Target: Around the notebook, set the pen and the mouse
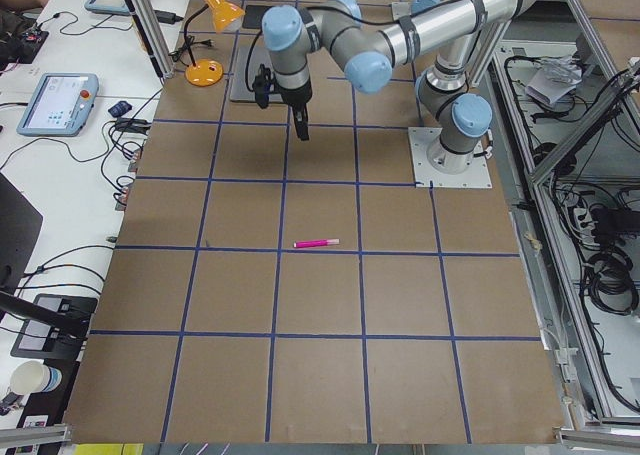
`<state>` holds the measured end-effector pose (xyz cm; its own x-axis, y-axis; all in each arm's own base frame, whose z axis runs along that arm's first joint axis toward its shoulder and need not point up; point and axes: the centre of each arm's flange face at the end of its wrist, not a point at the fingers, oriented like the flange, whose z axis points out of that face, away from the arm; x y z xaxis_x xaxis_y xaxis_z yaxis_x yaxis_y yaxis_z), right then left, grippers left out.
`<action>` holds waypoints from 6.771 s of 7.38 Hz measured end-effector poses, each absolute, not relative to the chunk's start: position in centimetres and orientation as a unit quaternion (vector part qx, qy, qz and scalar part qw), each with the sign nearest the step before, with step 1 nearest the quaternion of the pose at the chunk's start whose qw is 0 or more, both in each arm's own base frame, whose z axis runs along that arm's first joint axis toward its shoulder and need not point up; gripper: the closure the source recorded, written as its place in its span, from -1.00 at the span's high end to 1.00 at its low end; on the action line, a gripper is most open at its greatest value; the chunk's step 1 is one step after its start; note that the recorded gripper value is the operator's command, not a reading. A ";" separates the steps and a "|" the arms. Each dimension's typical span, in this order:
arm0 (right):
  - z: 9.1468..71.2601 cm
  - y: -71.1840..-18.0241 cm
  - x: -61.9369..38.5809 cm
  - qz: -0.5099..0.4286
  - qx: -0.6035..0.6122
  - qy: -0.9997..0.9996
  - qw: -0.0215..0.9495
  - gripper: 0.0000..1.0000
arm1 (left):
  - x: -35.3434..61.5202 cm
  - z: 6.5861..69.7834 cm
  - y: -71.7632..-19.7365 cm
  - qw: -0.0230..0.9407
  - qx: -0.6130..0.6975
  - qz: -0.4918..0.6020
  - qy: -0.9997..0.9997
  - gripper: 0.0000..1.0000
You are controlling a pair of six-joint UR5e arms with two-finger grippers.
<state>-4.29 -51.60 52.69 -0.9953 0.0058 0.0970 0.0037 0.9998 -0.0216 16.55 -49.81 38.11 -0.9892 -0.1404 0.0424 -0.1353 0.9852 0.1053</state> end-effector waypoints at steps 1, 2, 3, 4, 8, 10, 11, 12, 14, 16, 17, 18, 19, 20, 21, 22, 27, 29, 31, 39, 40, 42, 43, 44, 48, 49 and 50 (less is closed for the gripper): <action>51.4 -51.4 -8.2 -0.001 -0.003 -0.999 0.044 1.00 | 21.5 33.2 -48.9 0.011 0.091 -0.026 -0.995 1.00; 48.7 -50.9 -12.9 -0.014 -0.021 -0.999 0.029 1.00 | 24.7 28.4 -47.9 -0.007 0.099 -0.007 -0.995 1.00; 45.4 -50.4 -16.3 -0.013 -0.030 -0.999 0.016 1.00 | 27.1 24.8 -47.0 -0.020 0.104 -0.004 -0.994 1.00; 41.3 -49.9 -18.0 -0.007 -0.034 -0.999 0.012 1.00 | 29.2 22.1 -46.1 -0.028 0.109 -0.007 -0.994 1.00; 24.4 -47.4 -22.7 0.017 -0.072 -0.997 0.023 1.00 | 33.4 17.1 -45.1 -0.045 0.092 0.005 -0.995 0.45; 20.9 -46.2 -23.8 0.004 -0.081 -0.997 0.012 1.00 | 33.3 16.8 -45.5 -0.047 0.087 0.010 -0.995 -0.10; 19.6 -45.6 -23.6 0.000 -0.081 -0.997 0.009 1.00 | 33.1 16.6 -45.6 -0.043 0.086 0.012 -0.995 -0.99; 18.7 -45.1 -23.3 0.001 -0.081 -0.997 0.010 1.00 | 33.0 16.6 -45.7 -0.040 0.085 0.015 -0.995 -1.00; 17.7 -45.1 -23.3 0.001 -0.080 -0.997 0.010 1.00 | 32.8 16.9 -45.7 -0.039 0.083 0.016 -0.996 -1.00; 16.8 -45.3 -23.5 -0.002 -0.079 -0.997 0.008 0.25 | 32.2 18.1 -46.1 -0.044 0.079 0.018 -0.996 -1.00; 16.8 -45.3 -23.5 -0.002 -0.079 -0.997 0.008 -0.10 | 30.6 19.8 -46.7 -0.050 0.071 0.013 -0.996 -1.00; 16.9 -45.3 -23.5 -0.001 -0.079 -0.997 0.009 -0.18 | 27.7 22.1 -47.4 -0.060 0.070 0.002 -0.996 -1.00; 17.1 -45.4 -23.5 0.001 -0.078 -0.997 0.009 -0.33 | 23.5 24.7 -47.8 -0.061 0.093 -0.016 -0.994 -1.00; 17.4 -45.6 -23.5 0.003 -0.077 -0.997 0.011 -0.34 | 19.1 27.0 -47.9 -0.058 0.135 -0.033 -0.989 -1.00; 18.0 -45.9 -23.5 0.007 -0.077 -0.997 0.014 -0.34 | 14.6 28.8 -48.0 -0.059 0.177 -0.042 -0.982 -1.00; 19.2 -46.6 -23.5 0.013 -0.073 -0.997 0.018 -0.34 | 9.5 29.8 -48.3 -0.061 0.224 -0.045 -0.972 -1.00; 27.4 -61.0 -11.7 0.027 0.020 -0.999 0.018 -0.34 | -14.2 28.6 -47.6 -0.012 0.449 -0.060 -0.891 -1.00; 25.7 -63.4 -5.0 0.023 0.013 -1.000 0.012 -0.34 | -18.3 27.3 -48.1 0.036 0.548 -0.071 -0.833 -1.00; 25.1 -64.6 -0.6 0.035 0.012 -0.999 0.013 -0.34 | -24.5 25.0 -47.0 0.022 0.603 -0.077 -0.793 -1.00; 18.3 -66.7 0.3 0.005 0.007 -1.000 0.006 1.00 | -36.2 19.7 -49.9 -0.019 0.670 -0.031 -0.741 -1.00; 18.5 -66.8 0.3 0.006 0.006 -1.000 0.007 1.00 | -36.4 19.6 -49.6 -0.023 0.670 -0.035 -0.742 -1.00; 20.4 -66.7 0.2 0.007 0.005 -1.000 0.009 1.00 | -36.3 19.4 -48.6 -0.037 0.667 -0.052 -0.743 -1.00; 23.2 -66.0 0.3 0.005 0.005 -1.000 0.009 1.00 | -36.2 19.1 -48.1 -0.043 0.666 -0.056 -0.743 -1.00; 27.1 -64.8 0.5 0.003 0.002 -1.000 0.009 1.00 | -36.1 18.8 -47.6 -0.048 0.665 -0.058 -0.743 -1.00; 42.1 -57.1 5.7 -0.016 -0.057 -0.998 0.012 1.00 | -35.7 17.5 -46.2 -0.065 0.660 -0.054 -0.746 0.70; 45.0 -55.4 8.3 -0.020 -0.077 -0.997 0.014 1.00 | -35.6 17.7 -46.4 -0.063 0.660 -0.049 -0.747 0.70; 47.1 -54.0 10.0 -0.027 -0.084 -0.996 0.016 1.00 | -35.5 18.1 -46.8 -0.060 0.661 -0.046 -0.747 0.69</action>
